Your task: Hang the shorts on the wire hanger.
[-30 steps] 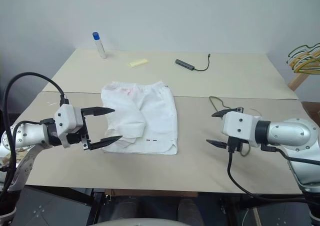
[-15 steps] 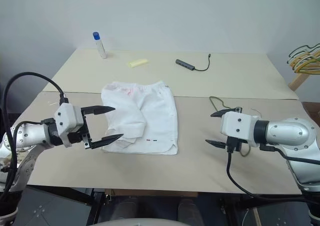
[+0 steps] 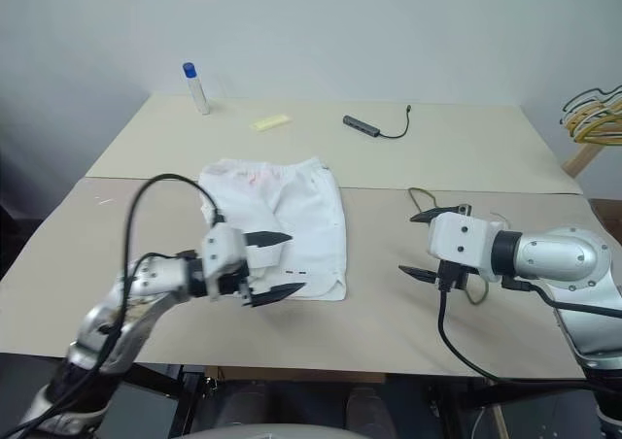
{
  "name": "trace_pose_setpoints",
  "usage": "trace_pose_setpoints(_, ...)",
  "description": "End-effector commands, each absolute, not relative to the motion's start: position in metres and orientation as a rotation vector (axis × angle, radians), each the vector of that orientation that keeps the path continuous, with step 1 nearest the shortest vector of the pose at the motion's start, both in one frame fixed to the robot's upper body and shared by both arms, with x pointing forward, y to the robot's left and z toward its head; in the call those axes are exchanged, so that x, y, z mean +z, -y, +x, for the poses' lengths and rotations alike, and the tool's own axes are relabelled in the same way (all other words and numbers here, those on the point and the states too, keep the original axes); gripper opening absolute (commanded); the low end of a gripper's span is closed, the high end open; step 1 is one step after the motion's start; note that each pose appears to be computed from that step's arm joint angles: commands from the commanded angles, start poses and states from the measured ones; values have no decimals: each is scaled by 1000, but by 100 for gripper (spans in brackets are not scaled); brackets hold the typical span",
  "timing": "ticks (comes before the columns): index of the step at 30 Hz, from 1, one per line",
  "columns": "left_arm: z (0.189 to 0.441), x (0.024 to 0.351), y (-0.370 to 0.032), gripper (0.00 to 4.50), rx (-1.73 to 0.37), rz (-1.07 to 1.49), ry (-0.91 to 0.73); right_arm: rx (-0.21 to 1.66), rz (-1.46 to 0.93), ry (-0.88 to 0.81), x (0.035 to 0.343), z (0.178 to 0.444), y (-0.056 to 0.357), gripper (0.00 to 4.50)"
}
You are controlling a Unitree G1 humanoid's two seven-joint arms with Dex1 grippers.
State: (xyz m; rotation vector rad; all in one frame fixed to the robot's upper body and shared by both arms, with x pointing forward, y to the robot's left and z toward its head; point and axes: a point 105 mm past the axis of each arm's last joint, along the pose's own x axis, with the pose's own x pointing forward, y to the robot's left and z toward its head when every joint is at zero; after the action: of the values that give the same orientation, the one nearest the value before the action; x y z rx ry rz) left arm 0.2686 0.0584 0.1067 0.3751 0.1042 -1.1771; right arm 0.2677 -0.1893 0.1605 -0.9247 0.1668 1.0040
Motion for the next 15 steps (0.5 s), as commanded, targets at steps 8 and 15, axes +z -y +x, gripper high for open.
trace_pose_setpoints(8, 270, 76, -19, 450, -1136, 516, -214, 948, -970, -121, 172, 272, 187, 447)
trace_pose_setpoints(15, 272, 60, -7, 450, -1137, 569, -278, 937, -972, -114, 172, 275, 186, 447)
